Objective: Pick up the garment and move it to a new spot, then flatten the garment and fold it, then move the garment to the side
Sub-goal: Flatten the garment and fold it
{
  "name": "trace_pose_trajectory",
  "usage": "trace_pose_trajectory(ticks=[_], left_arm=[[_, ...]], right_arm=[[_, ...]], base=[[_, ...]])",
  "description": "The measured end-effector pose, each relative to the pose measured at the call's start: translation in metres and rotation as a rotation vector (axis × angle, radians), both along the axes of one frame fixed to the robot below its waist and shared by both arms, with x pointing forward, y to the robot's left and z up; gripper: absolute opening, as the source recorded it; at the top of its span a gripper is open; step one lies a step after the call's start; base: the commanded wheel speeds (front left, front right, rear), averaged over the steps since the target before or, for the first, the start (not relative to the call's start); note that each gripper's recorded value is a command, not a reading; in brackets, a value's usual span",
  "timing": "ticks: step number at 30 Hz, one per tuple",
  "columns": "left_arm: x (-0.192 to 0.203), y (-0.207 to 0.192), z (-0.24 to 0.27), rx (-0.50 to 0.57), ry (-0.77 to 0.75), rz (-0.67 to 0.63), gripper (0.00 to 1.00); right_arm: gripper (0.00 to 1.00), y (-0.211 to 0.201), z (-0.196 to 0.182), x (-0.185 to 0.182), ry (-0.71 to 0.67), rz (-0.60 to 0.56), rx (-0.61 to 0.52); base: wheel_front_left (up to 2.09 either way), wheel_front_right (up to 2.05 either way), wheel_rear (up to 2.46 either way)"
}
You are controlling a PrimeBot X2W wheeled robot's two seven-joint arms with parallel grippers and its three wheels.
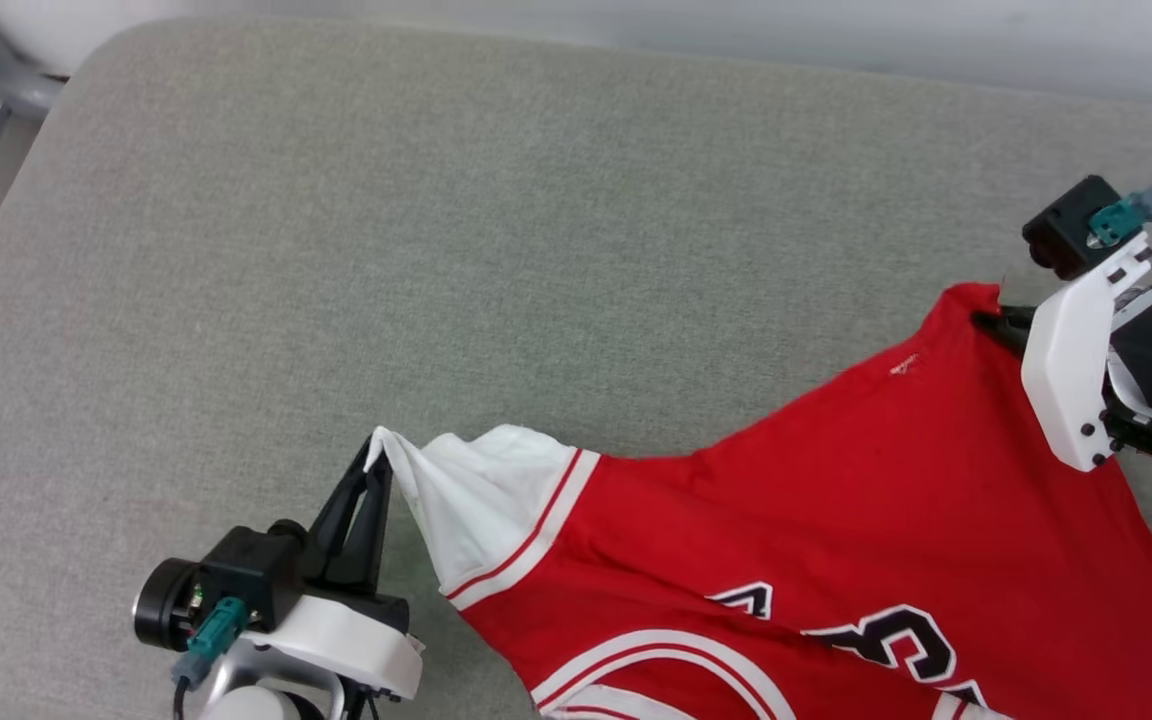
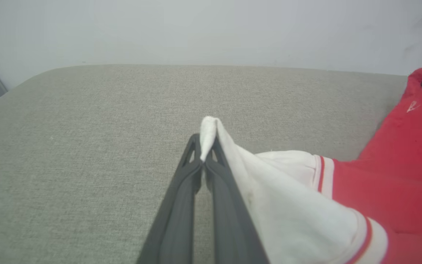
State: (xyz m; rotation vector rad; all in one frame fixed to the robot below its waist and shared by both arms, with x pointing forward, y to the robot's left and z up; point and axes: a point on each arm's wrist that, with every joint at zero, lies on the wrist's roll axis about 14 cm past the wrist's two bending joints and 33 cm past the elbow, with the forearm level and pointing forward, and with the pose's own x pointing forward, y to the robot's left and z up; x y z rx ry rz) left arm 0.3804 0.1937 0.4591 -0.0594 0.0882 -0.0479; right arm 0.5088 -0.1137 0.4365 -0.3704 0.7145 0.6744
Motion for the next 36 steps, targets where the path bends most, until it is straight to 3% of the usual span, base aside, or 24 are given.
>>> trace_pose_trajectory(ticks=[13, 28, 36], left_arm=[[0.021, -0.008, 0.092, 0.058, -0.237, -0.088, 0.00], [0.068, -0.036, 0.247, 0.153, -0.612, -0.249, 0.00], [0.086, -0.055, 0.300, 0.189, -0.731, -0.312, 0.00]], right_arm=[[0.00, -0.033, 0.099, 0.005, -0.331, -0.142, 0.232], [0.00, -0.069, 0.220, 0.015, -0.674, -0.244, 0.367], [0.00, -0.064, 0.259, 0.025, -0.775, -0.242, 0.412]], base=[[0.00, 0.00, 0.00], [0.00, 0.00, 0.00], [0.00, 0.00, 0.00]])
